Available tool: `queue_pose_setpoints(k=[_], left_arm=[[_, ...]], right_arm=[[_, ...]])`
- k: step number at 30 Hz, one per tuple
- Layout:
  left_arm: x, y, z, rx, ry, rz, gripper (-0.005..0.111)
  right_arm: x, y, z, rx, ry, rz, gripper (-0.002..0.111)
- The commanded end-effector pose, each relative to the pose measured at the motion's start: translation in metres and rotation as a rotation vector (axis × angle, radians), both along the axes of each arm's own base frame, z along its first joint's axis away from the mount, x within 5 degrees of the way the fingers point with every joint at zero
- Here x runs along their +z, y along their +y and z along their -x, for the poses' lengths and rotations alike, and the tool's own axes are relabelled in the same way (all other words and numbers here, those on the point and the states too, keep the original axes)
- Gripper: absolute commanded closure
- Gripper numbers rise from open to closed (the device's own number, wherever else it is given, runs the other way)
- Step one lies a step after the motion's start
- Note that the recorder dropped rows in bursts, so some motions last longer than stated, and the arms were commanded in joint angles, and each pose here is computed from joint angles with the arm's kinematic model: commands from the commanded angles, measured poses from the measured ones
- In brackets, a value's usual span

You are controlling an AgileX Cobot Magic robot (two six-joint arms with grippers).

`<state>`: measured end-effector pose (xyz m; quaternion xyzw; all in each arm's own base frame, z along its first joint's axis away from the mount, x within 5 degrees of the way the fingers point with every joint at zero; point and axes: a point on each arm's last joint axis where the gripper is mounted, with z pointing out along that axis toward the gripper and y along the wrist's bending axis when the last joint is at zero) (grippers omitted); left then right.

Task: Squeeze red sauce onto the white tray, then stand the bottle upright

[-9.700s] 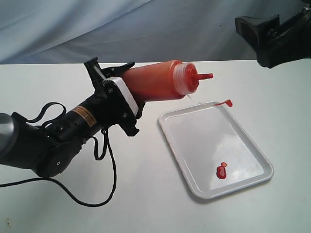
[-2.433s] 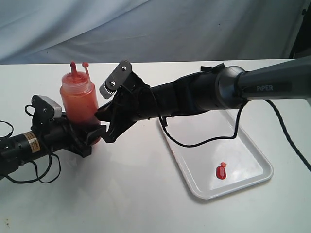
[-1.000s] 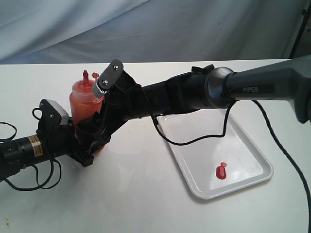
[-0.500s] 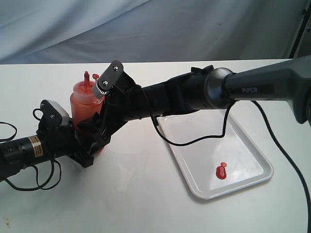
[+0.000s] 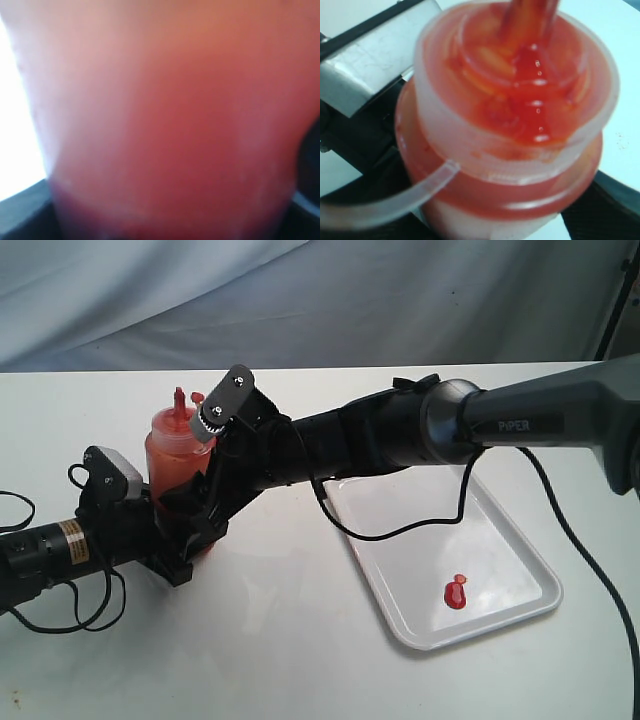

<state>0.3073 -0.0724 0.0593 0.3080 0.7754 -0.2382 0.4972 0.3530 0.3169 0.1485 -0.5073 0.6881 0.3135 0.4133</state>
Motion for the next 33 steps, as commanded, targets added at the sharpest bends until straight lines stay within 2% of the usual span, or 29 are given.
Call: queue_pose_setpoints(k=[1,17,20,23,30,33], left_arm=[[0.0071,-0.0028,-0.0026,-0.013,-0.035,0.014,0.106],[0.004,-0.0013,-0.0023,-0.004,-0.011,-0.014,0.106],[0.0033,-0.0009,-0.0024,0.0,-0.006,-0.021,0.102],[0.0031,-0.0009,-0.0022,-0.002,-0.004,-0.023,0.091],[0.0031,-0.0009,-0.0022,-0.002,-0.003,-0.022,0.04],[0.0031,-0.0009,-0.0022,-0.002,-0.003,-0.022,0.028]], right_arm=[[0.0072,0.0023,-0.0011,-0.012,0.009,-0.034,0.105],[0.0072,0.0023,-0.0011,-0.013,0.009,-0.034,0.105],[0.0072,0.0023,-0.0011,-0.013,0.009,-0.034,0.105],[0.0072,0.0023,-0.0011,-0.013,0.009,-0.034,0.105],[0.0072,0.0023,-0.0011,-0.013,0.009,-0.034,0.105],[0.0072,0.0023,-0.0011,-0.013,0.009,-0.034,0.105]])
